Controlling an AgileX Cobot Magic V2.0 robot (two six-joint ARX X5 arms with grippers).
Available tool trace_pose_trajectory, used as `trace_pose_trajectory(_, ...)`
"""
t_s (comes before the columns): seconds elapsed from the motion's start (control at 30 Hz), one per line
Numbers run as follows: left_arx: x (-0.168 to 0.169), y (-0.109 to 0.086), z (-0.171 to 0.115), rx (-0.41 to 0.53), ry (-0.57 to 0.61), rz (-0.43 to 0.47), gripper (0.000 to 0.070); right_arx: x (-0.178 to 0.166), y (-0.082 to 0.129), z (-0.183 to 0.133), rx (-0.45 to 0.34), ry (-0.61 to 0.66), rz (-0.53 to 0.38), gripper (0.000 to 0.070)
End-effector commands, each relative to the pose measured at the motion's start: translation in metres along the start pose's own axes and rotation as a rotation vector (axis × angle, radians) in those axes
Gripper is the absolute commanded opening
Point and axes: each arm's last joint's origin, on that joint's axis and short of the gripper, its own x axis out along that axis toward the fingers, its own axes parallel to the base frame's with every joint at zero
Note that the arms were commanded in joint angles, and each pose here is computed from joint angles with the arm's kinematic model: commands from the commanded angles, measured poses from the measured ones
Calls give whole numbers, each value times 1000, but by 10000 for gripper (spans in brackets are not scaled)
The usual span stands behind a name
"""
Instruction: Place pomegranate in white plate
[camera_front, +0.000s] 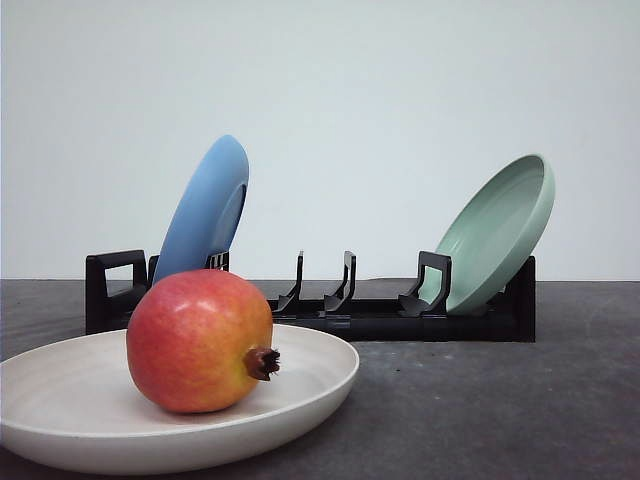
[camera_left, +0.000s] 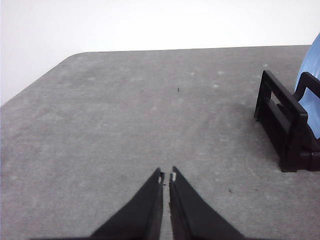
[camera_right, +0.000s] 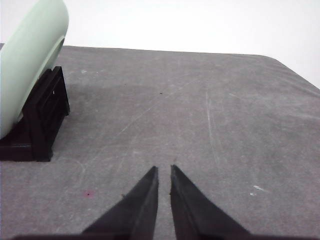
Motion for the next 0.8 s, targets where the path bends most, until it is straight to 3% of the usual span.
trace_pose_trajectory(0.0,1,0,-3,-6,12,2,0,0,0,-1,4,-4,-2,44)
trace_pose_trajectory(0.77,1,0,-3,-6,12,2,0,0,0,-1,4,-5,-2,44)
